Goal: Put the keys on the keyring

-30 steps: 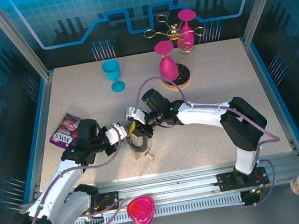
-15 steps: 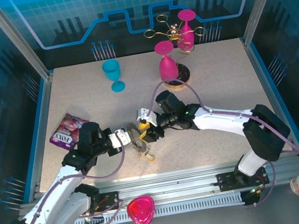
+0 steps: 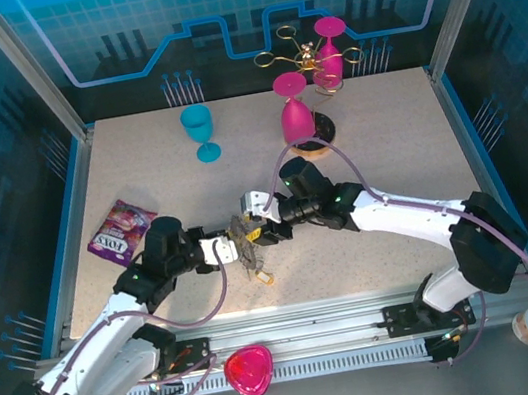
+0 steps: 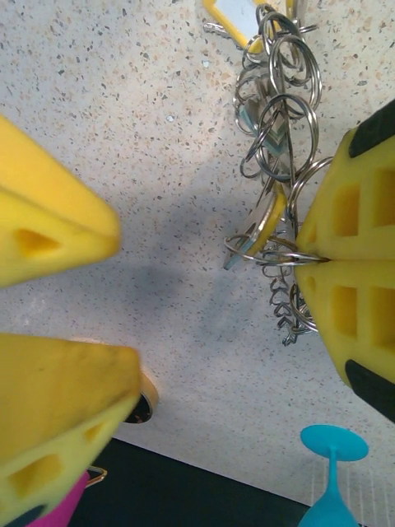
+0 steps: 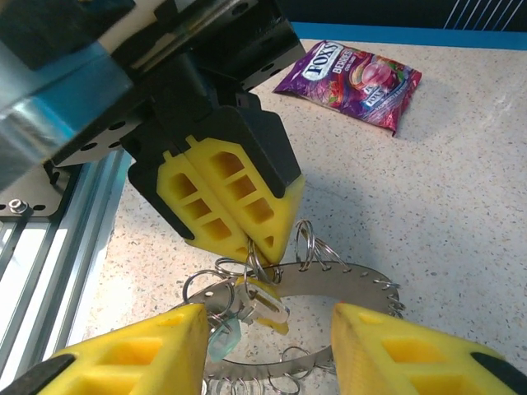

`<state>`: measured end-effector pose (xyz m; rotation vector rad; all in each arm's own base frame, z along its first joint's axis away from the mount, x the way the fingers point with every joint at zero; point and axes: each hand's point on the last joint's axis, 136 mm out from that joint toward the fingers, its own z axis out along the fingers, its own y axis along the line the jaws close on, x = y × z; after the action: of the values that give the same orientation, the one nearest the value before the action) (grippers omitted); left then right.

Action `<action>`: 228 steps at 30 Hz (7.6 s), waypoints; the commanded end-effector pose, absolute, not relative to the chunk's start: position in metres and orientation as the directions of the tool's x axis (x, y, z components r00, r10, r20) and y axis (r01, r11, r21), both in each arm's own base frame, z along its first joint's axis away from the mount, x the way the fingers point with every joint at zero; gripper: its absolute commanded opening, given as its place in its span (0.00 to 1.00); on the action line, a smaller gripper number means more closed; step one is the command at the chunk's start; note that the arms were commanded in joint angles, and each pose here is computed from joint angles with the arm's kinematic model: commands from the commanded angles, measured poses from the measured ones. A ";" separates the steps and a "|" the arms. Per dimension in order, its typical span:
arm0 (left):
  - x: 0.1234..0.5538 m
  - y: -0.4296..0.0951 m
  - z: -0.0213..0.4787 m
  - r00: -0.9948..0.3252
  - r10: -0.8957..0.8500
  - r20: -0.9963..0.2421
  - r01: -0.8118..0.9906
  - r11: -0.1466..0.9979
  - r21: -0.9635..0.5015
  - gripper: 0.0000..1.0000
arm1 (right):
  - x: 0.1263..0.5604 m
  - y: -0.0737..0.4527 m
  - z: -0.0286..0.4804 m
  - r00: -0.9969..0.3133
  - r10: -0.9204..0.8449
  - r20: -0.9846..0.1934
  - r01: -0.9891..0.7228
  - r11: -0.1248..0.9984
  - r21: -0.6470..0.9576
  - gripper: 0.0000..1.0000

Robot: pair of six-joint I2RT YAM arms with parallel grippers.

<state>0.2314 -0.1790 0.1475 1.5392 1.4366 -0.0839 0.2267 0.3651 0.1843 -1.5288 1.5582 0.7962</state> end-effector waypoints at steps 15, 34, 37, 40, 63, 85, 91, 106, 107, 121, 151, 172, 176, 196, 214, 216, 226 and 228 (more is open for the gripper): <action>0.231 -0.188 0.157 0.361 0.703 -0.612 0.757 0.162 0.633 0.00 | 0.221 0.388 0.175 0.028 -0.490 -0.872 -0.999 0.020 -0.044 0.27; 0.232 -0.190 0.160 0.361 0.702 -0.614 0.753 0.168 0.636 0.00 | 0.220 0.393 0.171 0.014 -0.492 -0.871 -1.000 0.011 -0.022 0.14; 0.232 -0.191 0.161 0.361 0.702 -0.614 0.753 0.169 0.636 0.00 | 0.222 0.393 0.172 0.010 -0.490 -0.872 -1.000 0.020 -0.023 0.02; 0.234 -0.188 0.161 0.352 0.713 -0.606 0.748 0.175 0.640 0.00 | 0.225 0.386 0.172 -0.027 -0.490 -0.871 -0.998 0.056 -0.001 0.00; 0.232 -0.200 0.180 0.379 0.647 -0.662 0.742 0.215 0.635 0.00 | 0.250 0.375 0.153 -0.287 -0.455 -0.843 -0.953 0.226 0.203 0.00; 0.216 -0.228 0.207 0.194 0.347 -0.918 0.887 0.337 0.315 0.00 | 0.223 0.331 0.215 0.083 -0.317 -0.945 -0.994 0.043 -0.102 0.46; 0.215 -0.232 0.212 0.176 0.303 -0.937 0.903 0.329 0.276 0.00 | 0.215 0.342 0.213 0.119 -0.337 -0.934 -0.993 -0.019 -0.120 0.42; 0.215 -0.238 0.218 0.168 0.253 -0.953 0.918 0.312 0.245 0.00 | 0.211 0.350 0.208 0.140 -0.335 -0.932 -0.990 -0.047 -0.131 0.02; 0.216 -0.237 0.217 0.161 0.260 -0.952 0.916 0.320 0.242 0.00 | 0.213 0.350 0.208 0.141 -0.339 -0.930 -0.990 -0.040 -0.136 0.00; 0.229 -0.227 0.199 0.100 0.451 -0.887 0.909 0.321 0.265 0.27 | 0.220 0.337 0.200 0.154 -0.564 -0.812 -0.986 -0.032 -0.164 0.00; 0.215 -0.242 0.230 0.187 0.311 -0.932 0.926 0.262 0.273 0.00 | 0.223 0.321 0.228 0.027 -0.400 -0.916 -0.996 0.065 -0.058 0.42; 0.209 -0.246 0.234 0.206 0.246 -0.947 0.934 0.239 0.266 0.00 | 0.213 0.315 0.225 -0.006 -0.348 -0.937 -0.998 0.057 -0.015 0.34; 0.208 -0.247 0.235 0.208 0.243 -0.948 0.936 0.233 0.265 0.00 | 0.217 0.315 0.228 0.004 -0.344 -0.939 -0.997 0.074 -0.031 0.36; 0.209 -0.249 0.234 0.202 0.235 -0.951 0.940 0.224 0.255 0.00 | 0.212 0.324 0.237 0.101 -0.280 -0.955 -0.993 0.024 -0.112 0.32; 0.213 -0.251 0.234 0.188 0.222 -0.957 0.941 0.237 0.240 0.00 | 0.212 0.338 0.237 0.123 -0.277 -0.953 -0.992 -0.017 -0.123 0.07; 0.215 -0.250 0.233 0.182 0.226 -0.957 0.941 0.244 0.236 0.00 | 0.212 0.339 0.239 0.130 -0.274 -0.953 -0.991 -0.019 -0.129 0.00; 0.220 -0.241 0.225 0.144 0.307 -0.941 0.928 0.288 0.236 0.25 | 0.217 0.326 0.226 0.130 -0.443 -0.887 -0.989 0.006 -0.148 0.00; 0.220 -0.241 0.224 0.141 0.319 -0.937 0.930 0.282 0.236 0.26 | 0.217 0.324 0.223 0.133 -0.481 -0.866 -0.988 -0.001 -0.152 0.00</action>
<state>0.2219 -0.2408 0.2152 1.2289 1.4210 -0.6906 0.2206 0.3252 0.2265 -1.5244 1.4407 0.8391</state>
